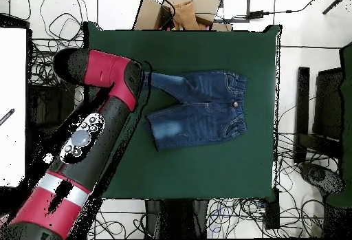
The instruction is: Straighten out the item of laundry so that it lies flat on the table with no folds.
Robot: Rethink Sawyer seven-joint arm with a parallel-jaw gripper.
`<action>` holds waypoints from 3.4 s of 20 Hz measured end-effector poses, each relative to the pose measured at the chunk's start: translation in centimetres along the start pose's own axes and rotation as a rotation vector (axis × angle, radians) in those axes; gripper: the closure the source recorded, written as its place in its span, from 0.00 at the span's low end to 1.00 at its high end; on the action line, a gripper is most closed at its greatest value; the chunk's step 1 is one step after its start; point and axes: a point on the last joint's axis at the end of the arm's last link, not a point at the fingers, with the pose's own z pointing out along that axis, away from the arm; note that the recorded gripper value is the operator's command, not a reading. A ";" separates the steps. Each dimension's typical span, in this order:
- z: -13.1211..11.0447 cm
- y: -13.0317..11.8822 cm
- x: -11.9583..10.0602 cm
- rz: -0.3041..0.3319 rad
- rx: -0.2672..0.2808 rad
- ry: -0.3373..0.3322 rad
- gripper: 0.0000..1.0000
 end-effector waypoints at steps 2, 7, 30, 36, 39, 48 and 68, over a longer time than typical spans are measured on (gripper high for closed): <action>0.0 0.0 0.0 -0.001 -0.001 -0.001 1.00; 0.0 0.0 0.0 -0.003 0.000 -0.002 1.00; -0.7 1.2 0.5 -0.027 -0.021 -0.012 1.00; -0.5 1.7 0.8 -0.038 -0.020 -0.010 1.00; 0.0 1.9 1.1 -0.047 -0.014 -0.007 1.00; 1.0 1.9 1.6 -0.056 0.000 -0.005 1.00; 0.6 2.0 1.5 -0.054 -0.005 -0.006 0.00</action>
